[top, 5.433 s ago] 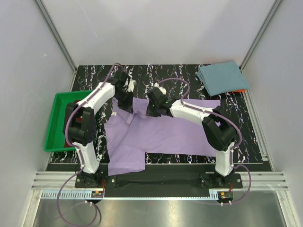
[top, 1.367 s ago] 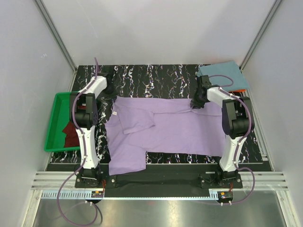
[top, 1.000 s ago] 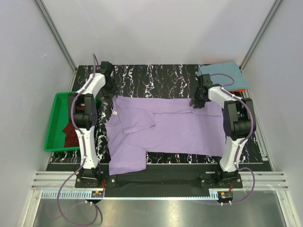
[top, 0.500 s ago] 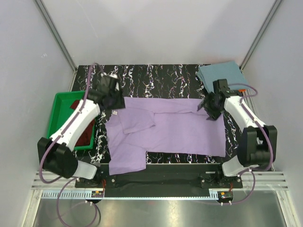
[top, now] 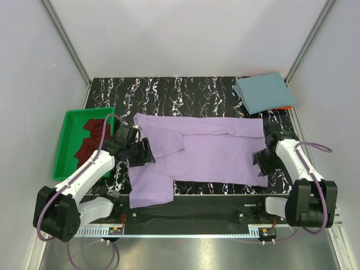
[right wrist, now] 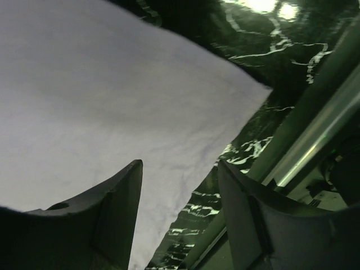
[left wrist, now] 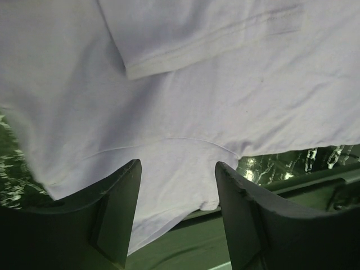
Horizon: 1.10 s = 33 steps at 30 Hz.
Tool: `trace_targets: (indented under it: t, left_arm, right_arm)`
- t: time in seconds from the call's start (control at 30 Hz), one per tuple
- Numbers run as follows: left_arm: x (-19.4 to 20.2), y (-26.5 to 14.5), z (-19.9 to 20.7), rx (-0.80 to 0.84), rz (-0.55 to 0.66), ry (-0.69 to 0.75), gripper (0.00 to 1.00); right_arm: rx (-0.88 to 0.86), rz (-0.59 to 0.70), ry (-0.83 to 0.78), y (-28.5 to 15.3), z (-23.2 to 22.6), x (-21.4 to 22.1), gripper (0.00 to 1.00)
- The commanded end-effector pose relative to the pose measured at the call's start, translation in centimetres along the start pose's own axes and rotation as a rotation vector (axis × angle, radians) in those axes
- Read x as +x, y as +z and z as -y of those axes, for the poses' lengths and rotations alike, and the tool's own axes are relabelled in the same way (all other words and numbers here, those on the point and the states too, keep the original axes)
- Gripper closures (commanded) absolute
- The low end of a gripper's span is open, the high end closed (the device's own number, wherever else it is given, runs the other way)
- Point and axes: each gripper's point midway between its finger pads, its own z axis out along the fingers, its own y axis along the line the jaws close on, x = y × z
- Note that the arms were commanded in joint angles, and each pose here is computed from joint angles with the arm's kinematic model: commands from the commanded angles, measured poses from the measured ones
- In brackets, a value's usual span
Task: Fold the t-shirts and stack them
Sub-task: Fold the tshirt
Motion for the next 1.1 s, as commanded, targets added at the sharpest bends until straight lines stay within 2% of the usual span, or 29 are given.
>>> trace_targets:
  t: [0.0, 0.17, 0.33, 0.47, 0.63, 0.7, 0.77, 0.83, 1.0, 1.07]
  left_arm:
    - [0.2, 1.1, 1.9, 0.134, -0.040, -0.068, 0.40]
    - [-0.2, 0.4, 0.0, 0.041, 0.024, -0.047, 0.37]
    - [-0.6, -0.6, 0.1, 0.036, 0.065, -0.080, 0.35]
    - [-1.2, -1.0, -1.2, -0.052, 0.109, -0.200, 0.34]
    - [-1.5, -2.1, -1.5, -0.067, 0.178, -0.324, 0.34]
    - [-1.7, -2.7, -2.5, -0.114, 0.215, -0.365, 0.27]
    - [-2.4, -3.3, -3.3, -0.161, 0.263, -0.382, 0.26]
    - [-2.2, -3.7, -3.5, -0.176, 0.257, -0.388, 0.26]
    - [-0.1, -4.9, -5.3, -0.320, 0.207, -0.583, 0.30]
    - [0.2, -5.0, -4.8, -0.314, 0.179, -0.628, 0.31]
  right_arm:
    - [0.142, 0.043, 0.110, 1.7, 2.9, -0.5, 0.37]
    - [0.183, 0.097, 0.215, 2.6, 4.2, -1.1, 0.39]
    - [0.180, 0.101, 0.323, 3.9, 4.1, -0.8, 0.40]
    - [0.212, 0.084, 0.362, 4.9, 4.4, -0.3, 0.40]
    - [0.216, 0.130, 0.448, 4.7, 5.0, -0.8, 0.43]
    - [0.219, 0.139, 0.469, 4.7, 5.3, -0.8, 0.45]
    - [0.216, 0.155, 0.488, 4.6, 5.4, -1.1, 0.46]
    - [0.218, 0.162, 0.508, 4.6, 5.4, -1.2, 0.47]
    - [0.215, 0.149, 0.555, 4.5, 5.4, -0.9, 0.50]
    - [0.217, 0.147, 0.571, 4.6, 5.2, -0.9, 0.51]
